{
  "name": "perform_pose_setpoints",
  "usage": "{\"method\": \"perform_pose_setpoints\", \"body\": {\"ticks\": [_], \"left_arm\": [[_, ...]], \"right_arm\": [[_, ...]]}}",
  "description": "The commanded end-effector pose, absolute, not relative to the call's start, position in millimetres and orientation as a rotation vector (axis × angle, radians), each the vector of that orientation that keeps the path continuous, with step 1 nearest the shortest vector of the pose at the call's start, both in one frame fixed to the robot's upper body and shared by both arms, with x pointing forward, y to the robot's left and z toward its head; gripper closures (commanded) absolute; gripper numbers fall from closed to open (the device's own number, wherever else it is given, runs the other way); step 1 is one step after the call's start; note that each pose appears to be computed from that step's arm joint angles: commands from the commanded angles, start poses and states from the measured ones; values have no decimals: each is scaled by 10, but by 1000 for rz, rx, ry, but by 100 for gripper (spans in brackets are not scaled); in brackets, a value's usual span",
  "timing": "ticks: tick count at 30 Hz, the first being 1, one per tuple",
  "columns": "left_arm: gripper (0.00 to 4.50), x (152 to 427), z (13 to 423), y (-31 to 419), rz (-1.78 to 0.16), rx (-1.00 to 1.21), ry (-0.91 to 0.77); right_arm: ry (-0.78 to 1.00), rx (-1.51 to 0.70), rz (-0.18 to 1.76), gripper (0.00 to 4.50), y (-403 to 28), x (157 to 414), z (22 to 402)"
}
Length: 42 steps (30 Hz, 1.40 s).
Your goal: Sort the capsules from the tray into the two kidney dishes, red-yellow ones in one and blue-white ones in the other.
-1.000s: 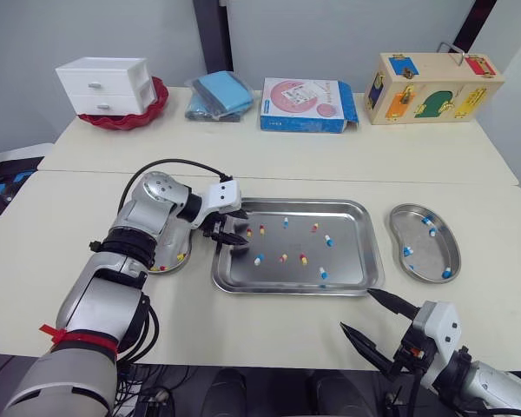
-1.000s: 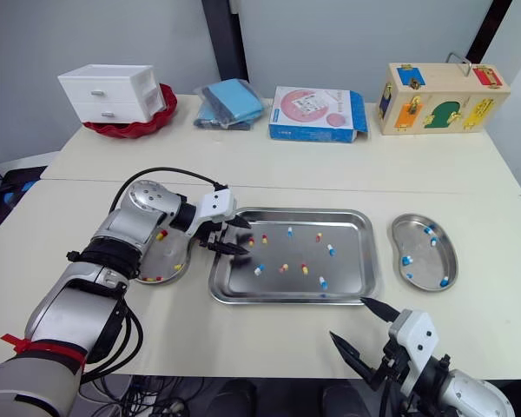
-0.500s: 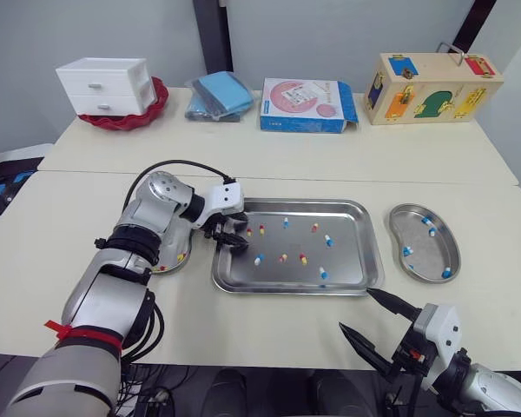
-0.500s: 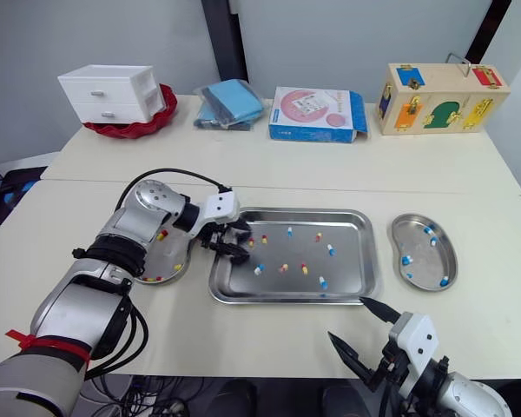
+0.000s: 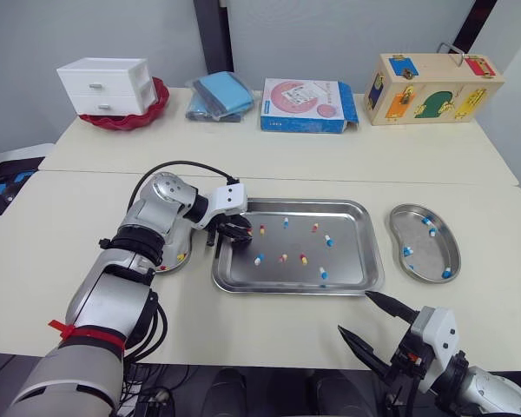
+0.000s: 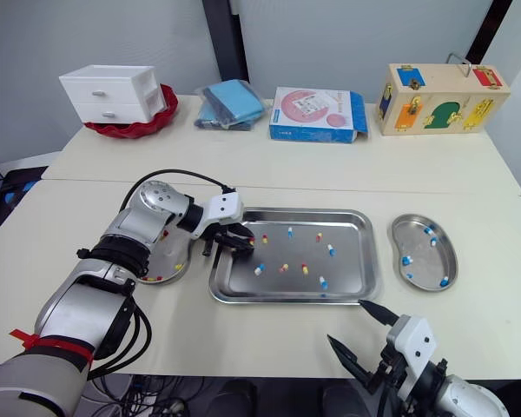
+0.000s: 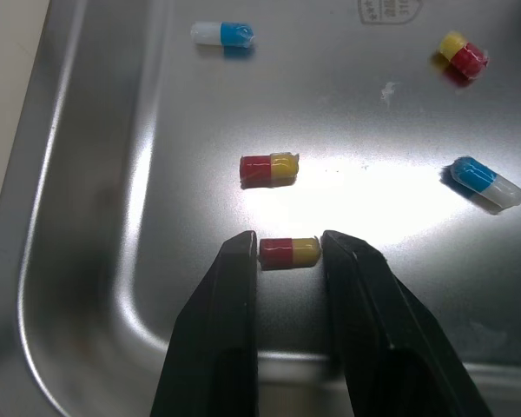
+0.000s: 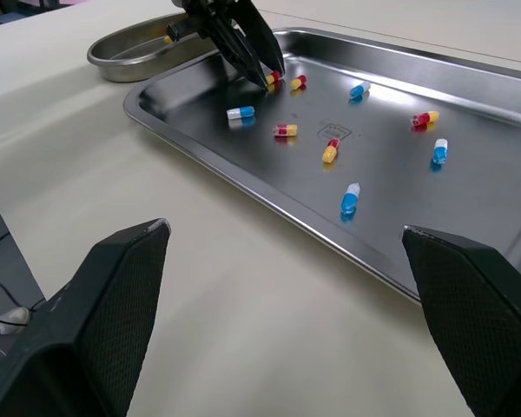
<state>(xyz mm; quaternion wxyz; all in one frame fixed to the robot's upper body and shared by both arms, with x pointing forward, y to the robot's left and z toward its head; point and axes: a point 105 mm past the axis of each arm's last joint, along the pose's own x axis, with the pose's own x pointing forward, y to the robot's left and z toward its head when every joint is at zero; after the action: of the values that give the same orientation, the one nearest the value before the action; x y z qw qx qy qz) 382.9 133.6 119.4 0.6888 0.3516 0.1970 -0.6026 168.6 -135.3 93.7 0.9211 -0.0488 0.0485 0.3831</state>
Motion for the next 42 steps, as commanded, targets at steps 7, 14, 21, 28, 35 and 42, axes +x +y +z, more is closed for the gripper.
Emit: {"method": "perform_pose_setpoints", "body": {"ticks": [7, 14, 21, 28, 35, 42], "left_arm": [[385, 3837, 1223, 1345, -1340, 818, 435], [385, 3833, 1365, 1331, -1342, 806, 390], [385, 3696, 1663, 1482, -1317, 737, 348], [385, 3436, 1878, 1936, -1119, 676, 397], [385, 3275, 1835, 2448, -875, 600, 467], [385, 3236, 1712, 2610, -760, 570, 479]], "right_arm": [[71, -107, 791, 0, -1336, 1682, 990], [61, -111, 805, 0, -1312, 1696, 1027], [60, -142, 912, 0, -1242, 1607, 1089], [95, -198, 1041, 0, -1286, 1530, 1087], [84, -207, 1089, 0, -1298, 1611, 1115], [80, -210, 1121, 0, -1312, 1673, 1127]]}}
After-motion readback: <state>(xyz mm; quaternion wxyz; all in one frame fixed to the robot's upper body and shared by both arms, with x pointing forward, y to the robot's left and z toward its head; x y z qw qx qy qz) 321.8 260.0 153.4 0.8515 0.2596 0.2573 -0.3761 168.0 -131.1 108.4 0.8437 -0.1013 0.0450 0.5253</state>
